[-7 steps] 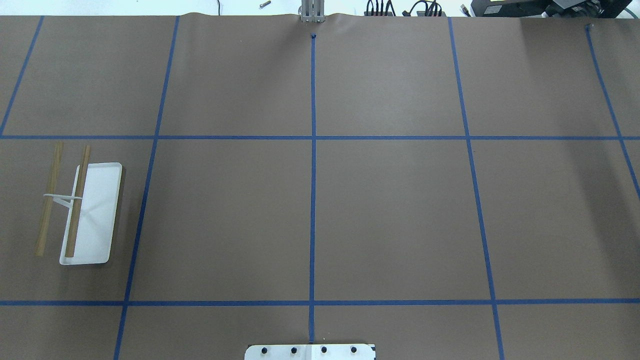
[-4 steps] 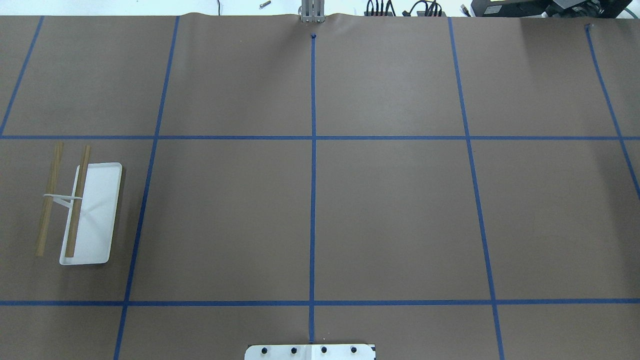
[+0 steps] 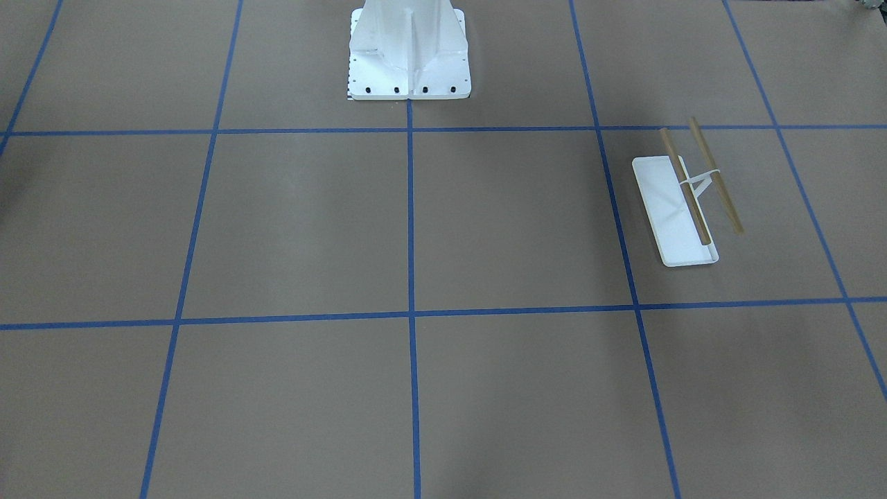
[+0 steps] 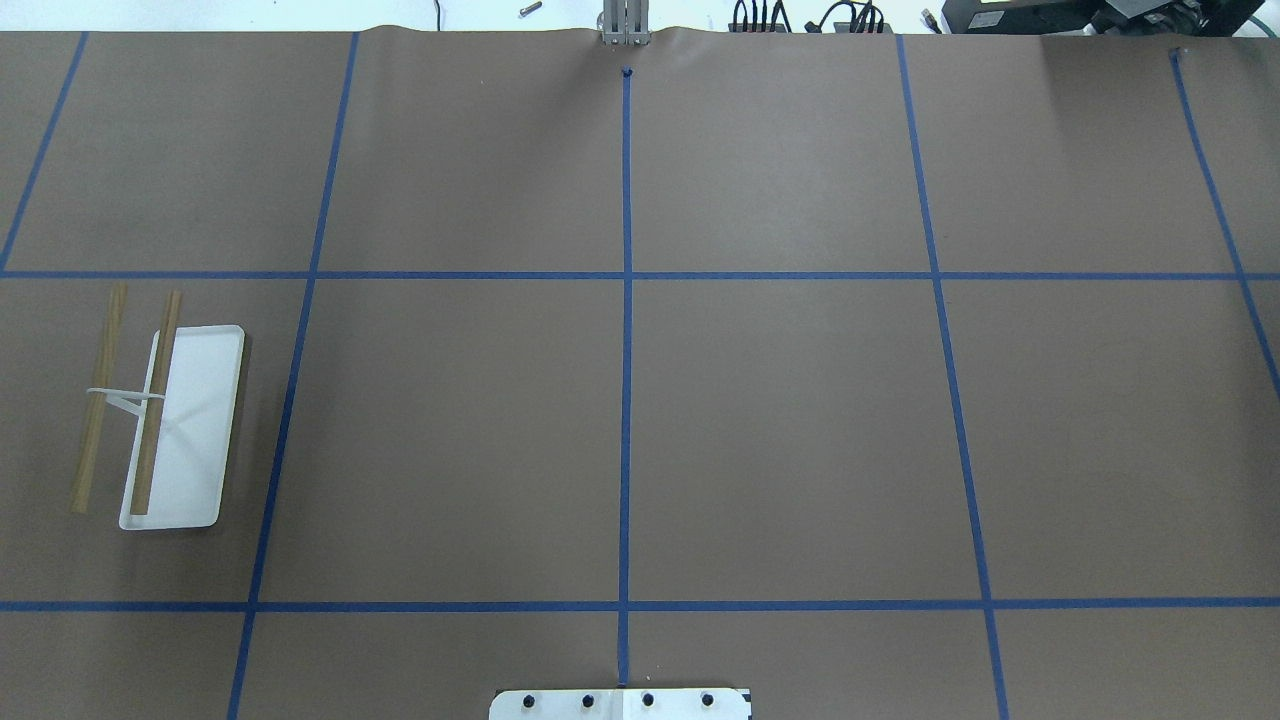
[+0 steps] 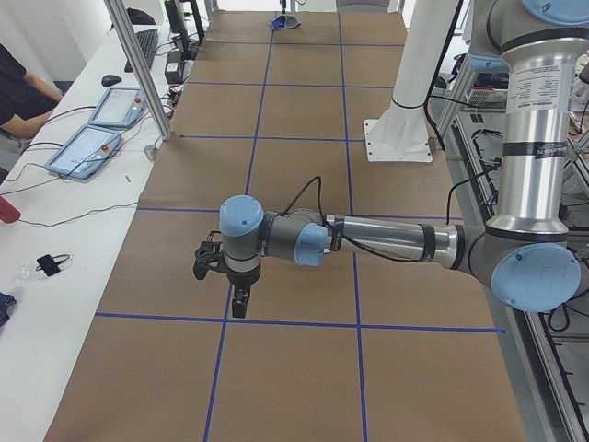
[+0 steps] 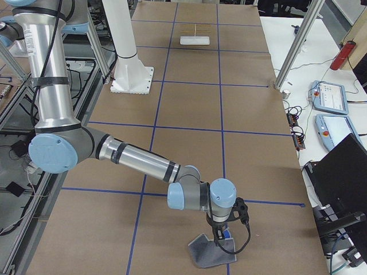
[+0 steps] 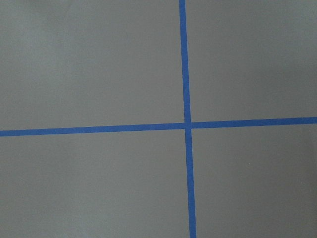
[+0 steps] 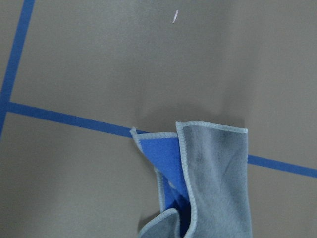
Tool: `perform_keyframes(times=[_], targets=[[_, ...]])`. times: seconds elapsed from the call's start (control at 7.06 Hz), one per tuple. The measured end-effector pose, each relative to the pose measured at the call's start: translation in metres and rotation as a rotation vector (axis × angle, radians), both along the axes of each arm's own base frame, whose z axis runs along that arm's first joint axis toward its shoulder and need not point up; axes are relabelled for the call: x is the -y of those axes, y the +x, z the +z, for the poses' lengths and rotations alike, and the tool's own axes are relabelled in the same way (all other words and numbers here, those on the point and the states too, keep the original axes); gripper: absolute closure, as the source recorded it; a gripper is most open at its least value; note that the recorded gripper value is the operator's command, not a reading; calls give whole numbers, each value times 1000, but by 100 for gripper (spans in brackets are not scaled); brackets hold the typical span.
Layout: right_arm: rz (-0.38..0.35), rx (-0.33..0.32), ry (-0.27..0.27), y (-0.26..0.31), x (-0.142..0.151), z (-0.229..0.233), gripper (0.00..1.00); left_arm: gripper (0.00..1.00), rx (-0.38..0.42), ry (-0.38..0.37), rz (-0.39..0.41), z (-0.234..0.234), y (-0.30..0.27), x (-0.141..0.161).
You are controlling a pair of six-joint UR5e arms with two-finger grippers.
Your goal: Hang towel on rack
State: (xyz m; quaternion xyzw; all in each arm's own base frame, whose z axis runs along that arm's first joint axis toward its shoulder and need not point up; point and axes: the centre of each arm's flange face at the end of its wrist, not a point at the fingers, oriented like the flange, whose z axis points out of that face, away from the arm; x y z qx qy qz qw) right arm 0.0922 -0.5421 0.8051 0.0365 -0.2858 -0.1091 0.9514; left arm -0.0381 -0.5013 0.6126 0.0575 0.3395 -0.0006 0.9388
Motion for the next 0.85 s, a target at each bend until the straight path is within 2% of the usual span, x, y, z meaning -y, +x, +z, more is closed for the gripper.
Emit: perform_keyframes(times=[0.28,0.85], targets=[[-46,-45,-19,-9,7,23,0,2,-2,3,0,-1,0,0],[-109,-77,-24,-38,7,40,0,2,-2,4,2,-1,1,1]])
